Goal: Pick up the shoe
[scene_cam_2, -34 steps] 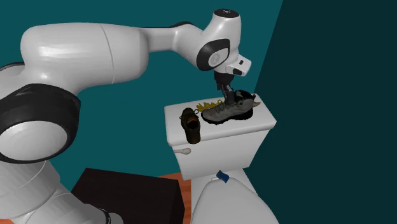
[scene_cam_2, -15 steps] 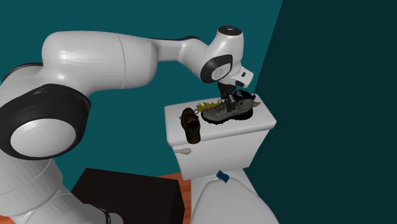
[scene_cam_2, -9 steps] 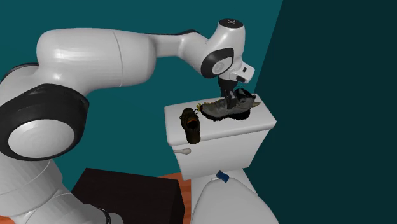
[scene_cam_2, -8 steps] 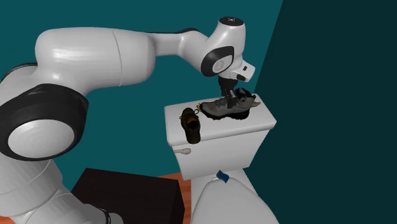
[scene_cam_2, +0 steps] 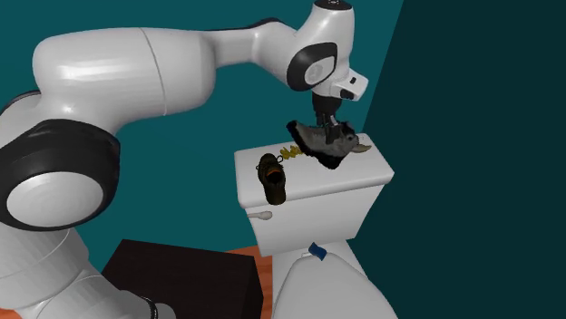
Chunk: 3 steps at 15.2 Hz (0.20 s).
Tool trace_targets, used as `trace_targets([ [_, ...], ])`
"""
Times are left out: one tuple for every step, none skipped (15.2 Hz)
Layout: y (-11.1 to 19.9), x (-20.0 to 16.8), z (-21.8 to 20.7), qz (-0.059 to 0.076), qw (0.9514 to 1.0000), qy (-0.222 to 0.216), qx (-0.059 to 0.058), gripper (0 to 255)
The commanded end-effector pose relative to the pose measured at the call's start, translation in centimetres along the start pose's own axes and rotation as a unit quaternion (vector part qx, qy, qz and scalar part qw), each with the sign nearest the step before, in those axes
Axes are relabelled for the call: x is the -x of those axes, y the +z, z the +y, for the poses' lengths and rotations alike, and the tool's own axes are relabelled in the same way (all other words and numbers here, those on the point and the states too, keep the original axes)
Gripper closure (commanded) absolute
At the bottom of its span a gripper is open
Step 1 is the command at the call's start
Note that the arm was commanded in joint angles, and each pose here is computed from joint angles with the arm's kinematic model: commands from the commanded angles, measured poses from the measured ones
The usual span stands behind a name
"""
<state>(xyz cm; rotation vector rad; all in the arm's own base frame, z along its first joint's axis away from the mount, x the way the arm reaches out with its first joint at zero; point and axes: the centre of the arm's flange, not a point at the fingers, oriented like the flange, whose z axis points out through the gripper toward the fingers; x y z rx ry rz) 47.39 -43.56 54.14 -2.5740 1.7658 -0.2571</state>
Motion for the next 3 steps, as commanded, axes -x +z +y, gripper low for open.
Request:
trace_targets([
  [-1.13, -0.21, -0.11, 0.001, 1.0000, 0.000, -0.001, 255],
  [-1.21, -0.22, -0.11, 0.001, 1.0000, 0.000, -0.001, 255],
  [-1.21, -0.22, -0.11, 0.001, 1.0000, 0.000, -0.001, 255],
])
